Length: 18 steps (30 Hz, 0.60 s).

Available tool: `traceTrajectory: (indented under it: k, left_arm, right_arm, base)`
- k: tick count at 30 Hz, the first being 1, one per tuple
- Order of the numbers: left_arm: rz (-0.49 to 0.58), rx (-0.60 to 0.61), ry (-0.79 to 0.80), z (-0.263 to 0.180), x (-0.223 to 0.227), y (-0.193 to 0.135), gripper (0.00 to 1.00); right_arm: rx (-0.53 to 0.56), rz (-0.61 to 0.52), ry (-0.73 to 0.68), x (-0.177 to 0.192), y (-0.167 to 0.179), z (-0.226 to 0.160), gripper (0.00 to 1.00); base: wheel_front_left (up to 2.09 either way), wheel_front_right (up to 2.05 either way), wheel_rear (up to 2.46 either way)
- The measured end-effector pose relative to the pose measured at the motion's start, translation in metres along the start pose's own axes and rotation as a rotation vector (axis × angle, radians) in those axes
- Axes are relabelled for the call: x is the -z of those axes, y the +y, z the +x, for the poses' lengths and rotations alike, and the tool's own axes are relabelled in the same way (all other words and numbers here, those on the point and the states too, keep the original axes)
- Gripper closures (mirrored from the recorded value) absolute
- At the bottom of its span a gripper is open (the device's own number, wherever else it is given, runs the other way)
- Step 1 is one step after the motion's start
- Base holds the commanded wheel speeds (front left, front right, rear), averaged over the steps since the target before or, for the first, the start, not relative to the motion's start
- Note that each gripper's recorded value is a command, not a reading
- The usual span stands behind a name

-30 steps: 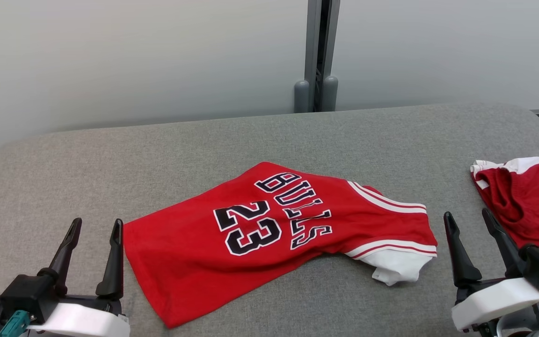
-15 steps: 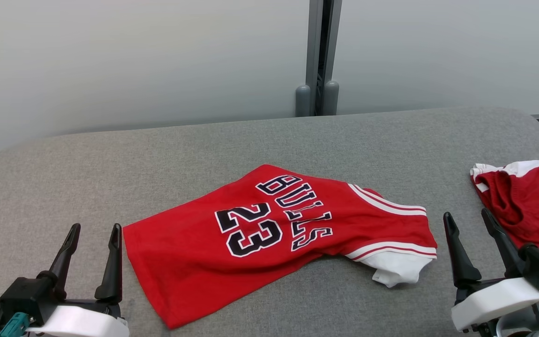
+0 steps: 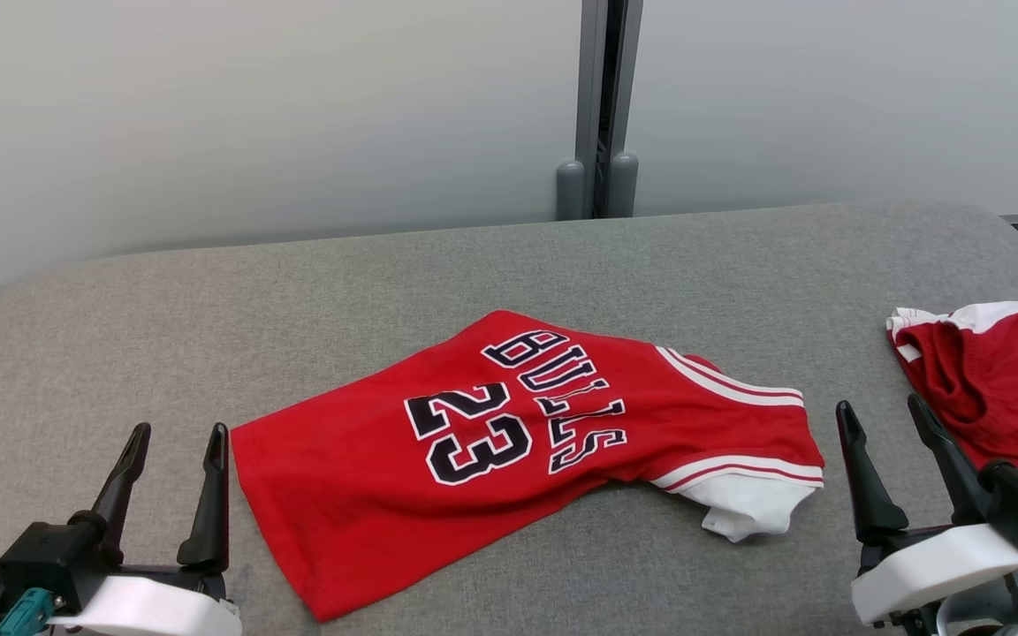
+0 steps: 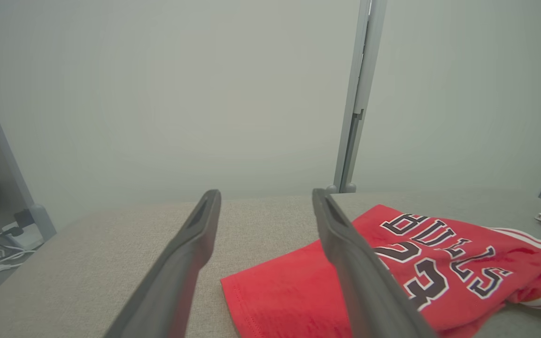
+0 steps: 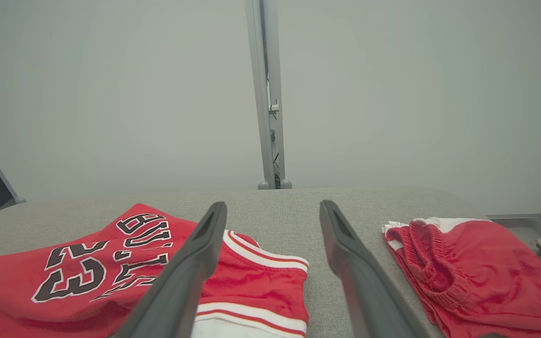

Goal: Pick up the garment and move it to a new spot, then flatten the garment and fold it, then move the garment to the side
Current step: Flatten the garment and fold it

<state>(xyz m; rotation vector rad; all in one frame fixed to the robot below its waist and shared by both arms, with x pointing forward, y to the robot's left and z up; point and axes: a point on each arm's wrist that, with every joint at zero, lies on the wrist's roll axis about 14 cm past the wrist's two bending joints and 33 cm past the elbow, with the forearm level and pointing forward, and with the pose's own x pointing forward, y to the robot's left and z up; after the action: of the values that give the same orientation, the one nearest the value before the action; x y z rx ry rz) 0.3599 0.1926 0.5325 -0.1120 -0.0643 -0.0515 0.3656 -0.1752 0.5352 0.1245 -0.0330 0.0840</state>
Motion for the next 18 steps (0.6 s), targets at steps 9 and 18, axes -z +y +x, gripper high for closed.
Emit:
traceTrajectory:
  k: [9,18]
  left_arm:
    - [-0.011,0.011,0.042,0.001,0.009,-0.004,0.0]
    - [-0.154,0.068,0.442,-0.013,0.11,-0.025,0.0]
  right_arm:
    - [-0.004,0.003,0.008,0.003,0.001,0.002,0.0]
    - [-0.007,0.007,0.046,0.016,0.002,0.01,0.0]
  base:
    - [0.0,0.0,0.0]
    - [0.0,0.0,0.0]
